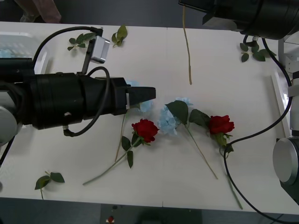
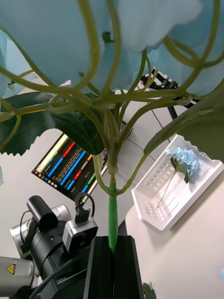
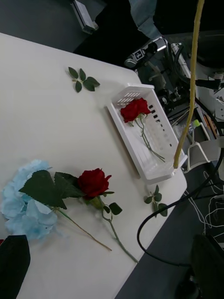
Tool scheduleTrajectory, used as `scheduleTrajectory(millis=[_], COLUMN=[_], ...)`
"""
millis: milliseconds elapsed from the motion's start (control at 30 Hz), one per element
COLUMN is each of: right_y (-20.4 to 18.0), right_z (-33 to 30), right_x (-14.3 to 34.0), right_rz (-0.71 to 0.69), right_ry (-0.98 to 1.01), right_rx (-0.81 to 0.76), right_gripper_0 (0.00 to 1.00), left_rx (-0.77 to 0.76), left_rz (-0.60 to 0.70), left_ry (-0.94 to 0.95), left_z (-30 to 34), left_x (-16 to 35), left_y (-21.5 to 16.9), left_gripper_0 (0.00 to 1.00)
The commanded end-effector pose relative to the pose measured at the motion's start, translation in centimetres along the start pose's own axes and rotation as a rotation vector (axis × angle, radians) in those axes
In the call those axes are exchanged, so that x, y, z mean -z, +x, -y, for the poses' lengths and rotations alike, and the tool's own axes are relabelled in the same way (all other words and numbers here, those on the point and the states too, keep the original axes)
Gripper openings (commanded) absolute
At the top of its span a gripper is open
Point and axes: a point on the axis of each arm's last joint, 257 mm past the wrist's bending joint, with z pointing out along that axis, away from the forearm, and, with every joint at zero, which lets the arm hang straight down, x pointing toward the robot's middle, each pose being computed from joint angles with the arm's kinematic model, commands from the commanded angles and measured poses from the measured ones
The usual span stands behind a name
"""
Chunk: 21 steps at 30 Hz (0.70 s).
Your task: Put the red flowers into the right box and the blue flowers into the left box
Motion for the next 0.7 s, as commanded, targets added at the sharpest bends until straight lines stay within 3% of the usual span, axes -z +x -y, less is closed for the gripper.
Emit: scheduleTrajectory(millis=[33,700], right_y=[-1.7,-1.7], right_z=[-2.6,-2.6], right_x=[-1.2,-1.2], right_rz=[-0.004,-0.004], right_ry=[-0.037,-0.037], right_rx=[0.030,0.030], right_gripper_0=[0.00,0.00], left_rx=[0.010,0.018], left_rz=[0.053,0.105], left_ry=[0.045,0.111], left_z=[3.3,5.9], left_x=[-0.6,-6.2], left_y=[-2.9,-6.0], left_gripper_0=[1.00,1.00])
